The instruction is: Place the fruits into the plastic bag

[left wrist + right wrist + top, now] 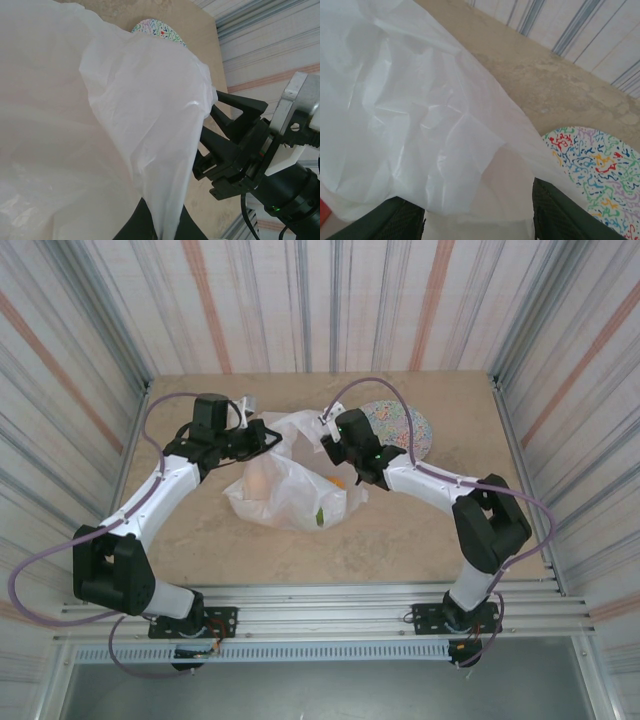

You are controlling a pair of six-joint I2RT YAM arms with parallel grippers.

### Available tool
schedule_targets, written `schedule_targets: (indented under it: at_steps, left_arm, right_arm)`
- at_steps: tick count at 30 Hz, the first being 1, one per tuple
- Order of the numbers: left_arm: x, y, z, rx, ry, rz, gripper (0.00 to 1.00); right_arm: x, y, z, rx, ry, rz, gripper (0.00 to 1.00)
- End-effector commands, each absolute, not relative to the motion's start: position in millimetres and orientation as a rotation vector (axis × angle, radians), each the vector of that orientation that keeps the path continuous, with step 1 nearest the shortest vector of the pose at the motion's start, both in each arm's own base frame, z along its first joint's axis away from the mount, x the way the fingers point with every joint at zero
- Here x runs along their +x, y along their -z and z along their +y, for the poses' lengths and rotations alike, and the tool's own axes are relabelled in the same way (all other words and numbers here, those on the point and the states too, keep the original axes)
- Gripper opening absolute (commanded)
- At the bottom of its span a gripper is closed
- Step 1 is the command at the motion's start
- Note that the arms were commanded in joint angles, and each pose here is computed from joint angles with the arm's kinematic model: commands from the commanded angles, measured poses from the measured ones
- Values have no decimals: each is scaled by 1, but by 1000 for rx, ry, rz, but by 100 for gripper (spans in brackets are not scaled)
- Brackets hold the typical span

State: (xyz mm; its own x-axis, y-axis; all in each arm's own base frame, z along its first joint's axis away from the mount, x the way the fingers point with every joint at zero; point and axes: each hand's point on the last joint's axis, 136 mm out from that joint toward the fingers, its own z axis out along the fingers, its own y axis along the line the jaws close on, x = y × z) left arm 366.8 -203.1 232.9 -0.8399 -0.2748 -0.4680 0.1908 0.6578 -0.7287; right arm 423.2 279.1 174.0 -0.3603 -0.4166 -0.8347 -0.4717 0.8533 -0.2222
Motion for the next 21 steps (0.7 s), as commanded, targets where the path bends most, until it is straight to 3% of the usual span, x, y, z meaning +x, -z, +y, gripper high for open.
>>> schedule_targets:
  at_steps: [1, 14, 21]
  left_arm:
    - [366, -227, -202, -66, 1109, 2333, 0]
    - [371, -222, -203, -78, 1109, 2335, 1]
    - [374, -217, -201, -89, 1076, 2341, 1]
  right_arm:
    - [434, -183, 282, -608, -72, 1975, 46]
    - [408, -199, 280, -600, -348, 1999, 0]
    - [390, -214, 273, -513, -633, 2017, 0]
